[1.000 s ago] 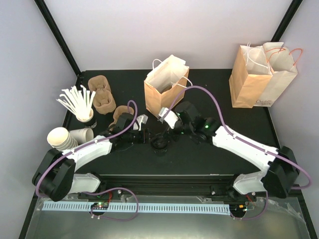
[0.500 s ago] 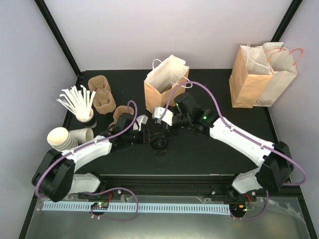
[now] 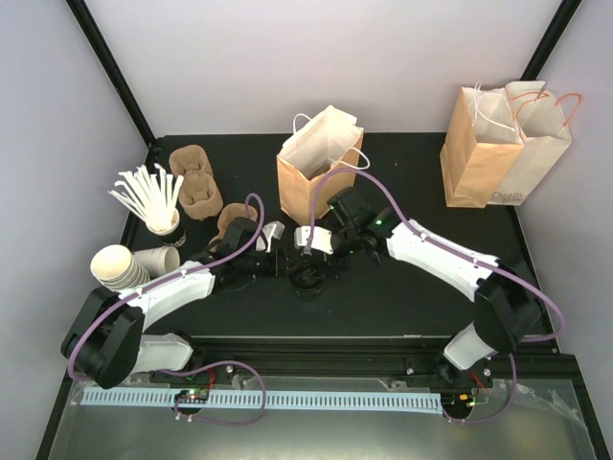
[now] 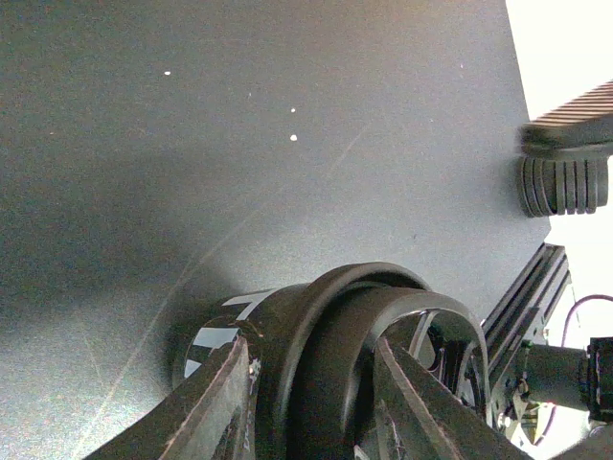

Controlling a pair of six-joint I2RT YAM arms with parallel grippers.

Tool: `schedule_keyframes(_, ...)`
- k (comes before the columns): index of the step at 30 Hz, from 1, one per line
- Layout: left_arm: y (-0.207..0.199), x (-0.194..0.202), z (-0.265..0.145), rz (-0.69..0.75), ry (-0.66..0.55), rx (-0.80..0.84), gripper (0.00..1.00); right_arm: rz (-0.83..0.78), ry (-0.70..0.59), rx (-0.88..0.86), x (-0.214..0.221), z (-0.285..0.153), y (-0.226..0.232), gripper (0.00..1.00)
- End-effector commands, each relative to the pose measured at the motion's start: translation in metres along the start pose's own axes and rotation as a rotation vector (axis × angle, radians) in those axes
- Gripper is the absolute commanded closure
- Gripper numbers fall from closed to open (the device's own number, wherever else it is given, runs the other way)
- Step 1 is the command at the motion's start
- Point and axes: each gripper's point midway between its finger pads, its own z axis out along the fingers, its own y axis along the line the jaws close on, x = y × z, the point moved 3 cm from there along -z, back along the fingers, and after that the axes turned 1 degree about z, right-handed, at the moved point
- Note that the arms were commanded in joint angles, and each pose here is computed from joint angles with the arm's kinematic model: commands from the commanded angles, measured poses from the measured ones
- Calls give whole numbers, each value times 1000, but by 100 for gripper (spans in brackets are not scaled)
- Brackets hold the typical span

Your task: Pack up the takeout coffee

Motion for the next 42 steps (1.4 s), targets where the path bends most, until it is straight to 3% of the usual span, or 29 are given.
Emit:
schedule_keyframes(1,29,42,5,-68,167,-112,62,-9,22,-76,1,7,3,2)
schedule_keyframes(16,29,42,5,-67,172,-114,62,39,42,-170,5,23,19,0)
schedule_keyframes(26,30,43,5,-66,173,-116,62,40,63,-131,6,33,19,0)
schedule_keyframes(42,32,45,5,-68,178,-120,62,65,113,-159,17,42,24,16)
